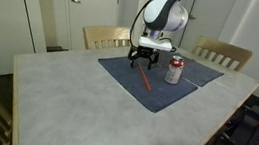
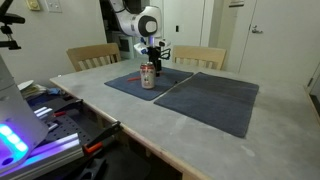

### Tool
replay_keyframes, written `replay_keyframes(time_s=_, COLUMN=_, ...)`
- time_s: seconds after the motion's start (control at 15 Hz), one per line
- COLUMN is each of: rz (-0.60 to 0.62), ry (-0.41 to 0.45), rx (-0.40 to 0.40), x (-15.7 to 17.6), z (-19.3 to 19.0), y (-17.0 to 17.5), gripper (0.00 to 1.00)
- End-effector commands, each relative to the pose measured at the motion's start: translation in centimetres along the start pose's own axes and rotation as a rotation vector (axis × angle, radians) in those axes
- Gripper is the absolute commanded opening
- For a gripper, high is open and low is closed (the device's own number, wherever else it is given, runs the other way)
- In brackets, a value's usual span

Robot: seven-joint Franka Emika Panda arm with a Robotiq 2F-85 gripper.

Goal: Put the straw in the can

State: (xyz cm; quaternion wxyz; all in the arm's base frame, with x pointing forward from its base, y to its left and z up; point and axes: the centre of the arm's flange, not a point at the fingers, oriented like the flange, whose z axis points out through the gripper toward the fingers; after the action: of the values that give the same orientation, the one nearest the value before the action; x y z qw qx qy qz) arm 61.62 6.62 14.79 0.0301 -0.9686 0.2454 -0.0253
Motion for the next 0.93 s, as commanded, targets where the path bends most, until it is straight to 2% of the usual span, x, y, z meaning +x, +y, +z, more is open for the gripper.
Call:
replay_keyframes(time_s=0.0, rz=0.020, ry=-0.008, rx=-0.005, x=0.83, z=0.53, y=-0.40, gripper=1.00)
replay_keyframes(time_s=0.87, rz=0.049, ry=-0.061, rx=-0.031, x=0.77, z=0.67, y=-0.45, gripper=1.00)
